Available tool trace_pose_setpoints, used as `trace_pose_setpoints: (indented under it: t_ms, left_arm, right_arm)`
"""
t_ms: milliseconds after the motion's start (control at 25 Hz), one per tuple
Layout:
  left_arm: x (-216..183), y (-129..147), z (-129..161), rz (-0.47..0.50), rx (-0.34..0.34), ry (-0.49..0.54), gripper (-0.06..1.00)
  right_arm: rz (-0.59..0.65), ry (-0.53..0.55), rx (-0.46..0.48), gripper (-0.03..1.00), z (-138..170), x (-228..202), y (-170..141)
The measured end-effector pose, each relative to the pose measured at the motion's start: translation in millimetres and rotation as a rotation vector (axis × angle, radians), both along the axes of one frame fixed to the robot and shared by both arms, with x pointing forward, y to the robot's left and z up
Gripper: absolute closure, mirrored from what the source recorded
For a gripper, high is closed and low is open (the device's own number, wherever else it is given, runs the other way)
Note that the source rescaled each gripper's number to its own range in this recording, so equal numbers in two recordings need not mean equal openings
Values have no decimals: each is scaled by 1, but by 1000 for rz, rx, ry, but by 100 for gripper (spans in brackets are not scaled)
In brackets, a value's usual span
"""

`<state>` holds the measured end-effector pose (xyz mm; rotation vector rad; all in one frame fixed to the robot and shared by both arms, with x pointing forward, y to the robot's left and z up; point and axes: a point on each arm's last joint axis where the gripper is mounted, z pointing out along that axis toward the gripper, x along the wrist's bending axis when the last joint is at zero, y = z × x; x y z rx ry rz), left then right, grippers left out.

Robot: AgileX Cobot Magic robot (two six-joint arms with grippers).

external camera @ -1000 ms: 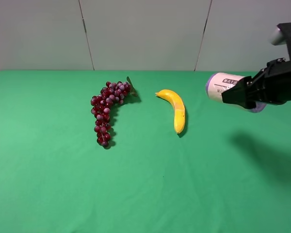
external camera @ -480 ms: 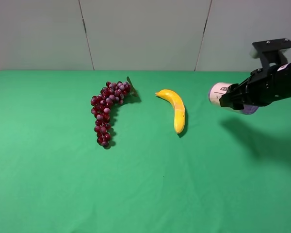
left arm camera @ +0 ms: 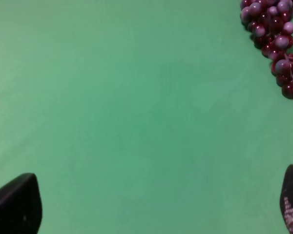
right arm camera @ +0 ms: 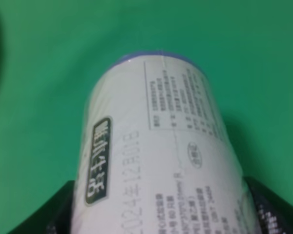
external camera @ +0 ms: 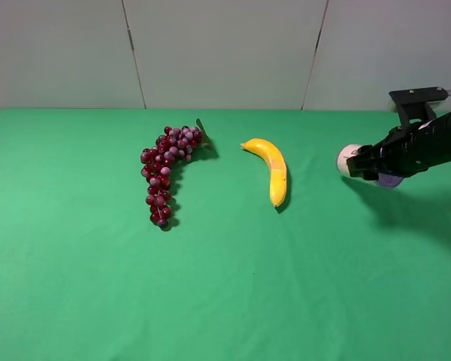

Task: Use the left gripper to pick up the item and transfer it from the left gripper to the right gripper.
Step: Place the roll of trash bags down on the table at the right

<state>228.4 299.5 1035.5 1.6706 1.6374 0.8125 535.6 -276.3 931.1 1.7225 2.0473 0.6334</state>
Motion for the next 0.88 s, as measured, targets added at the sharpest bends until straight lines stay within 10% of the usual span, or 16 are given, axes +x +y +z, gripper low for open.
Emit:
trace_pose_setpoints:
  t_ms: [880]
  left_arm:
    - [0,0,0,0,0,0,0]
  right_arm:
    - [0,113,-6,96,-34,3,0]
